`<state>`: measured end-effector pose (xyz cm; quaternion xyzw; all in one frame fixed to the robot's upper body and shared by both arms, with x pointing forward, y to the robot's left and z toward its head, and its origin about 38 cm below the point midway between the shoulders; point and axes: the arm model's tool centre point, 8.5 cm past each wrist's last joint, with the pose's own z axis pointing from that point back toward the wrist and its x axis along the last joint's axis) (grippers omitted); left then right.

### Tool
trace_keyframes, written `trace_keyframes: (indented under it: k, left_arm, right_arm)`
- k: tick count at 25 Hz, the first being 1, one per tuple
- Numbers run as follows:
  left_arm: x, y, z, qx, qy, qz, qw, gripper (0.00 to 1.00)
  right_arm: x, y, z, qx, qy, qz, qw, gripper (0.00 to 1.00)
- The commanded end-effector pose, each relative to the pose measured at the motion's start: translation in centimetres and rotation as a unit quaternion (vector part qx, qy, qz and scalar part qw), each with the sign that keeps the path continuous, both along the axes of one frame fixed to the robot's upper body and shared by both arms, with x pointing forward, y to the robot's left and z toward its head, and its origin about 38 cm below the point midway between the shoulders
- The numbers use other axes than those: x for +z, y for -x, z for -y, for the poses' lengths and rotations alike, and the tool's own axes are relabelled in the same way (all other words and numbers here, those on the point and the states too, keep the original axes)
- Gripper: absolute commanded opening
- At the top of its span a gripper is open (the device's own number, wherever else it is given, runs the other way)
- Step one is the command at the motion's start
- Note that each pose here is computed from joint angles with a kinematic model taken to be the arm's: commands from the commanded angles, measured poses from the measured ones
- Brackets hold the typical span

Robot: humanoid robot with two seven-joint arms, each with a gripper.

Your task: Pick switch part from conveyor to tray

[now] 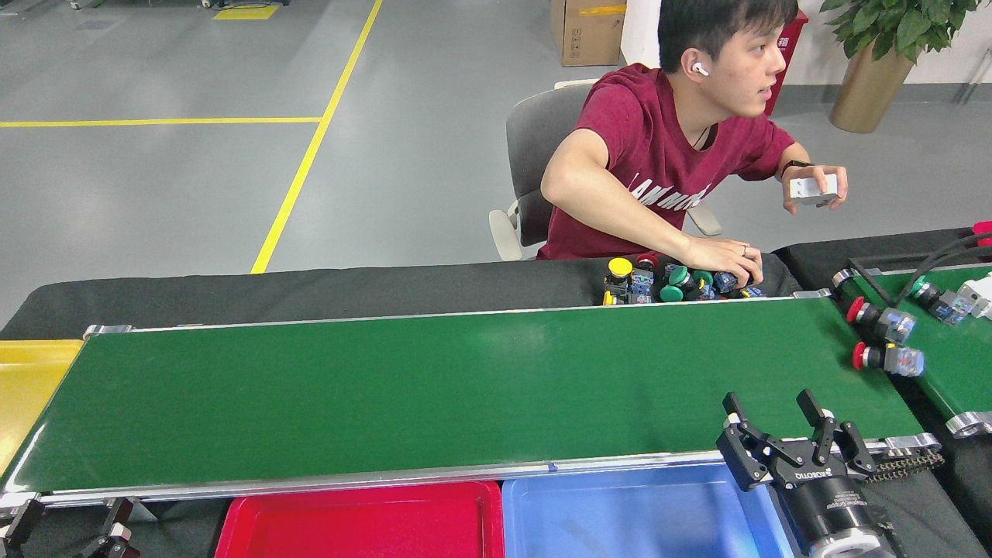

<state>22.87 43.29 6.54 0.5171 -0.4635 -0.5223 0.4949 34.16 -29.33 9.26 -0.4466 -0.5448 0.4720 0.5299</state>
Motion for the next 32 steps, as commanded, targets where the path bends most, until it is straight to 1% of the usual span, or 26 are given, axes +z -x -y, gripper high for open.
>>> trace_keyframes:
  k: [1, 5, 9, 10, 13, 14, 16, 18, 20, 21, 24, 28, 32]
  left_arm:
    - [0.7, -0.2, -0.2, -0.003, -0.008, 0.01, 1.0, 1.0]
    - [0.9, -0.4, -0.3, -0.001, -0.008, 0.015, 1.0, 1.0]
    - [0.4, 0.2, -0.3, 0.001, -0.005, 0.006, 1.0, 1.0]
    - [0.4, 0.3, -0.2, 0.0, -0.005, 0.006, 1.0, 1.0]
    - [0.7, 0.1, -0.2, -0.001, -0.006, 0.01, 1.0, 1.0]
    - [0.8, -0.1, -0.2, 0.0, -0.007, 0.012, 1.0, 1.0]
    - [0.9, -0.3, -0.2, -0.003, -0.009, 0.014, 1.0, 1.0]
    - [0.9, -0.2, -0.2, -0.004, -0.009, 0.01, 1.0, 1.0]
    - [0.9, -0.2, -0.2, -0.005, -0.011, 0.009, 1.0, 1.0]
    - [0.9, -0.3, -0.2, -0.006, -0.011, 0.01, 1.0, 1.0]
    - [0.7, -0.9, 0.6, -0.018, -0.007, 0.01, 1.0, 1.0]
    - [0.4, -1.4, 1.8, -0.034, -0.003, 0.005, 0.999, 1.0]
    - [-0.1, -1.5, 2.3, -0.043, 0.0, -0.003, 0.999, 1.0]
  right_arm:
    - [0.7, -0.3, 0.4, -0.011, 0.005, 0.008, 1.0, 0.99]
    - [0.6, -0.3, 0.7, -0.026, 0.007, 0.006, 1.0, 0.99]
    - [0.3, -0.2, 1.8, -0.067, 0.014, -0.004, 0.998, 0.99]
    - [-0.4, -0.2, 2.4, -0.079, 0.019, -0.013, 0.997, 0.99]
    - [-3.2, -0.7, 4.6, -0.109, 0.038, -0.052, 0.992, 0.99]
    - [-3.9, -1.3, 5.3, -0.117, 0.044, -0.06, 0.99, 0.99]
    - [-4.5, -2.7, 6.3, -0.136, 0.048, -0.068, 0.987, 0.99]
    - [-4.2, -4.6, 6.2, -0.149, 0.039, -0.065, 0.986, 0.99]
    - [-3.8, -5.9, 6.3, -0.157, 0.035, -0.062, 0.985, 0.99]
    - [-4.1, -6.5, 6.2, -0.159, 0.034, -0.068, 0.984, 0.99]
    - [-5.7, -7.3, 4.6, -0.149, 0.032, -0.089, 0.984, 0.99]
    - [-6.1, -9.0, 3.9, -0.149, 0.036, -0.099, 0.983, 0.99]
    - [-6.6, -9.6, 4.3, -0.158, 0.041, -0.11, 0.981, 0.99]
